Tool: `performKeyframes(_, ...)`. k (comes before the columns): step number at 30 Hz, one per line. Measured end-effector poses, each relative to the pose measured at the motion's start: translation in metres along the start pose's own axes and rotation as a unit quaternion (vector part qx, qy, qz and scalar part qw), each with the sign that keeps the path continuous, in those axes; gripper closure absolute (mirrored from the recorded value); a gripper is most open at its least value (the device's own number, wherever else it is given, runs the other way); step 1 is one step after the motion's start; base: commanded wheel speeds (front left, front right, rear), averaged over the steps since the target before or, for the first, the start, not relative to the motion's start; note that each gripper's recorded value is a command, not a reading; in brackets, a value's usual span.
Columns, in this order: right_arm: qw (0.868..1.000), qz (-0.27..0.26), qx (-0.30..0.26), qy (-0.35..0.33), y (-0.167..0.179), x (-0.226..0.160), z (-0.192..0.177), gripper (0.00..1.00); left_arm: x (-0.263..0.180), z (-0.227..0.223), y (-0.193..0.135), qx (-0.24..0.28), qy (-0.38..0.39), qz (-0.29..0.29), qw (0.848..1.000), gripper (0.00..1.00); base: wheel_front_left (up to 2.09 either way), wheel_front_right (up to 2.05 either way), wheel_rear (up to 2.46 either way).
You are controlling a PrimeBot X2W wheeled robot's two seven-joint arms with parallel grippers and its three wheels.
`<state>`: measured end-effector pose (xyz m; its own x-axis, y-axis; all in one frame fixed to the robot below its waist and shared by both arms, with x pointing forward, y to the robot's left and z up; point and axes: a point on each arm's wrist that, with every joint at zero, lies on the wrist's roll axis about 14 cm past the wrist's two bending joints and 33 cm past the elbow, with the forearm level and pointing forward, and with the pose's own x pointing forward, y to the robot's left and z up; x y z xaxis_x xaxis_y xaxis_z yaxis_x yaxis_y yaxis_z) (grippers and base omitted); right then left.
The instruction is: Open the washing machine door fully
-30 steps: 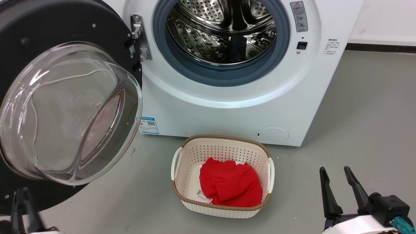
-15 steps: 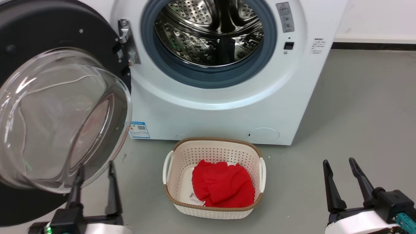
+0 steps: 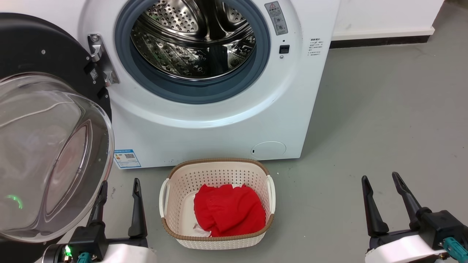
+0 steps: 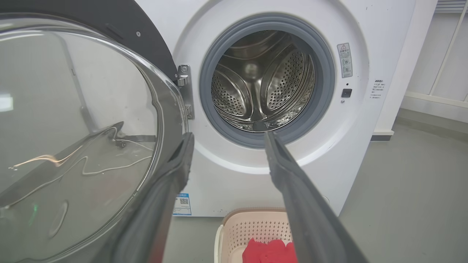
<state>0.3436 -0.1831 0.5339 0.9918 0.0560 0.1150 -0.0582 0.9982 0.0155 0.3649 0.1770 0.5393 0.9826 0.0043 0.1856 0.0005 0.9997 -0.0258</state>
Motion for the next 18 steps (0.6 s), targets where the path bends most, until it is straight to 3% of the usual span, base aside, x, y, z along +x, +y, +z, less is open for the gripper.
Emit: performKeyframes(18,1.0,-0.001,0.009,0.002,0.0007,-0.0036,0.0,0.0,-0.0035,-0.0047,-0.0046,0.002,0.008,-0.007,1.0,0.0,0.0,0.0,0.0)
